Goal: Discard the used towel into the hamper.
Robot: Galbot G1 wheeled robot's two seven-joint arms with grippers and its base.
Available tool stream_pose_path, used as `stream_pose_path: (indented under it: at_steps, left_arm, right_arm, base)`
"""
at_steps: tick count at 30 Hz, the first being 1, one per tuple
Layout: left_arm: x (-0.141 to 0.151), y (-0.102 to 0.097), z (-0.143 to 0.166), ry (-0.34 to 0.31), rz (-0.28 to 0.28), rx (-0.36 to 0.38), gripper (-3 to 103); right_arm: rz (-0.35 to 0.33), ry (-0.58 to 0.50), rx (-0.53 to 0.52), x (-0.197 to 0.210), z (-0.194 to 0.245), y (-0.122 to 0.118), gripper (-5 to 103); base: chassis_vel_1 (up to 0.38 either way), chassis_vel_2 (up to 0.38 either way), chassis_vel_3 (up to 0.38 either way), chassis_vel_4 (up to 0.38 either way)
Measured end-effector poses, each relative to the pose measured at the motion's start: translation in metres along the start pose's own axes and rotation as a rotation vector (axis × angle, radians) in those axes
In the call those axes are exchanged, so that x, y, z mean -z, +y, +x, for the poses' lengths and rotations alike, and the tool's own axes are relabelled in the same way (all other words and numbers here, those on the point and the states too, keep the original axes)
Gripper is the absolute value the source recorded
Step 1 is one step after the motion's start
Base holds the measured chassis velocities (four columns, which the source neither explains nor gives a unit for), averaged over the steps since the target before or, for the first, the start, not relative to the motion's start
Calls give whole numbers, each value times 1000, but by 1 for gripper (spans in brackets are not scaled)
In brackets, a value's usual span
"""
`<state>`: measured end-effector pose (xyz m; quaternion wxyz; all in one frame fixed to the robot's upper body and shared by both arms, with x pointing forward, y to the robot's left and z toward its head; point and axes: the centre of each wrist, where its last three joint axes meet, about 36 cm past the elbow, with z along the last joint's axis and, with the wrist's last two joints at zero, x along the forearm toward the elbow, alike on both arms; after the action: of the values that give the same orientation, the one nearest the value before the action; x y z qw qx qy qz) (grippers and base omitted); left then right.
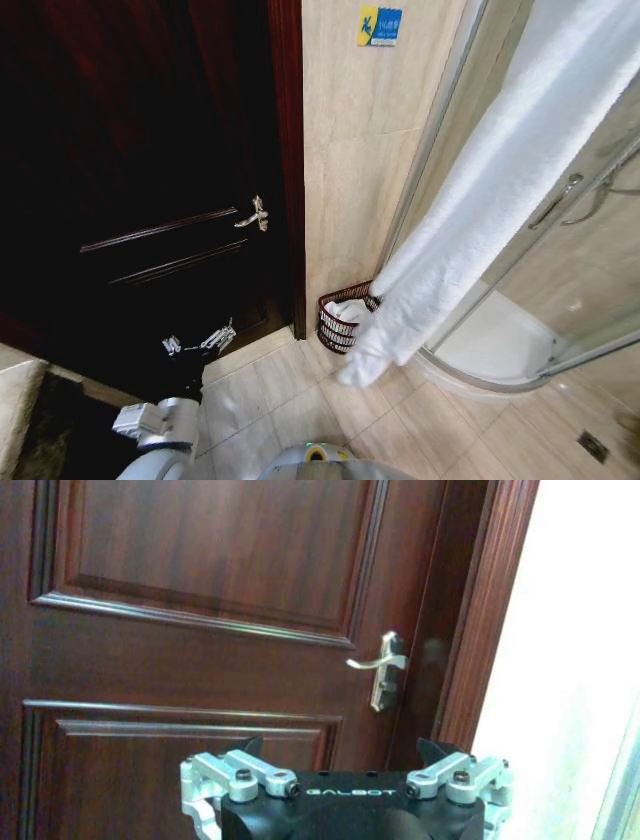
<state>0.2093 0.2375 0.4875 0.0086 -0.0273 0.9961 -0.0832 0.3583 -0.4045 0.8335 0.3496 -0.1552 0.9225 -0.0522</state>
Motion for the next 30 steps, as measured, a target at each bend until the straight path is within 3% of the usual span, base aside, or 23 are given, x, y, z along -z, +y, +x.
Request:
stream_pose_path:
  at_steps: [6, 15, 22, 25, 30]
  left_arm:
    - [0, 0, 0, 0, 0, 0, 100]
    - [0, 0, 0, 0, 0, 0, 100]
    - [0, 0, 0, 0, 0, 0, 100]
    - [0, 0, 0, 0, 0, 0, 100]
    - [0, 0, 0, 0, 0, 0, 100]
  right_arm:
    - [-9, 13, 3, 2, -3, 2, 2]
    - [-12, 46, -53, -11, -10, -46, 2]
    - [29, 115, -75, -6, -28, -72, 2]
    - [82, 123, -67, 7, -46, -86, 2]
    - [95, 119, -41, 25, -64, -81, 2]
  base:
    - [0, 0, 0, 0]
    - [0, 0, 0, 0]
    - [0, 0, 0, 0]
    - [0, 0, 0, 0]
    - [0, 0, 0, 0]
